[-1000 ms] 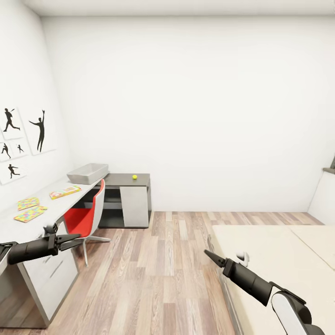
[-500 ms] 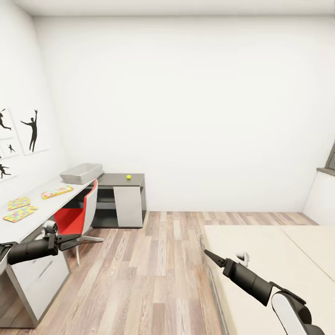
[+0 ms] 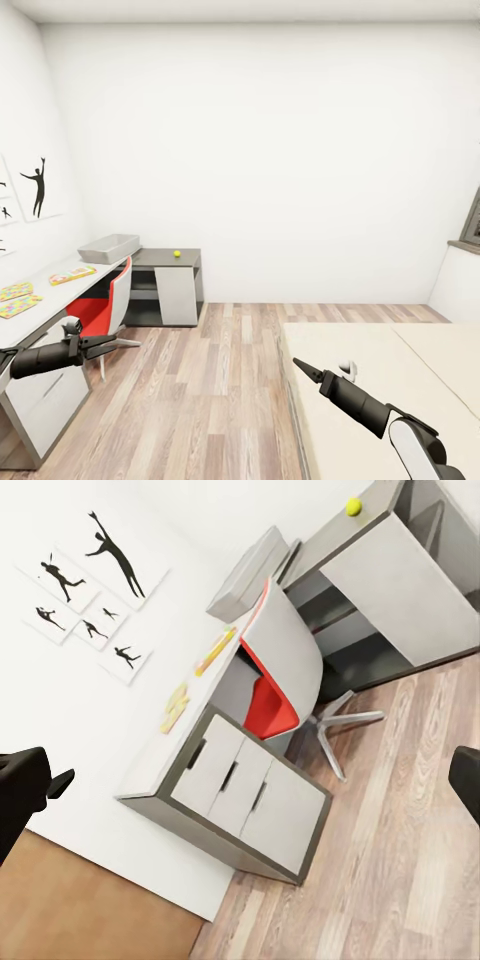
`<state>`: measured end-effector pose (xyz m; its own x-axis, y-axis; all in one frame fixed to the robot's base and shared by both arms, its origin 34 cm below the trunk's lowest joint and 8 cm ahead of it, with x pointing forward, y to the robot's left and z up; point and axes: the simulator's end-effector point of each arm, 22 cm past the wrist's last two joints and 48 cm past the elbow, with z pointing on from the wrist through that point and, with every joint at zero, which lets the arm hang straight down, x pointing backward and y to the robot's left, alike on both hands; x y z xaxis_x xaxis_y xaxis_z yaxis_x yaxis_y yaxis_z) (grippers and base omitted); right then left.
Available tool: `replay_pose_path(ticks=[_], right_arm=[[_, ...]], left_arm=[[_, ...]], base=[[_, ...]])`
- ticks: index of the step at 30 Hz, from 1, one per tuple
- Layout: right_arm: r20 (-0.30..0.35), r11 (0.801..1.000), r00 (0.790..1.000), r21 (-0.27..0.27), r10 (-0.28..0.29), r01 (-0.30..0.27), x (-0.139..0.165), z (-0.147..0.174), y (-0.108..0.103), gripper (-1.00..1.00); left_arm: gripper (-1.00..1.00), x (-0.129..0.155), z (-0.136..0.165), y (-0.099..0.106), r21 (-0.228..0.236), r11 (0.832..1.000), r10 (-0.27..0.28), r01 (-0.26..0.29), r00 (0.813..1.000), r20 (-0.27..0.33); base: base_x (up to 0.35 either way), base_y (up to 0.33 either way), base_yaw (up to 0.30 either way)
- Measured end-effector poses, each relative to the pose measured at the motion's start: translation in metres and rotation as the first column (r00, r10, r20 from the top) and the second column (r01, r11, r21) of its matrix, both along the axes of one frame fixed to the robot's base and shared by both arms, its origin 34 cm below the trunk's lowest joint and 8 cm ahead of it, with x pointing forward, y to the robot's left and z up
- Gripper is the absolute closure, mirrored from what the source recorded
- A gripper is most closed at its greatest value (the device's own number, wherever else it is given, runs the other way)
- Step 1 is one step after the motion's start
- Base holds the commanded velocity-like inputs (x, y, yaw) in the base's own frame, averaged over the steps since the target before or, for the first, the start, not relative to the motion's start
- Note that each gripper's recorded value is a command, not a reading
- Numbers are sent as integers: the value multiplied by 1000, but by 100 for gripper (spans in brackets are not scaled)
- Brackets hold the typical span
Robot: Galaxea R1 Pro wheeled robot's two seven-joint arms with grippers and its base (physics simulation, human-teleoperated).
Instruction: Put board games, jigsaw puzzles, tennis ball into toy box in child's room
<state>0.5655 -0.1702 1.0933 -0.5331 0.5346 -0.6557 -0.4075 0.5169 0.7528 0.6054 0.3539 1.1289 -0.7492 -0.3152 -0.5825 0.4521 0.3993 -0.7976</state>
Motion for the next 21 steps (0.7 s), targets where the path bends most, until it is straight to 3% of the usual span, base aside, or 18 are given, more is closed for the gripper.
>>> replay_pose_path(ticks=[21], right_arm=[[0, 1000, 1000, 0, 0, 0, 0, 0, 0, -100]], left_arm=[[-100, 0, 0, 0, 0, 1000, 0, 0, 1000, 0]], base=[[0, -9, 0]])
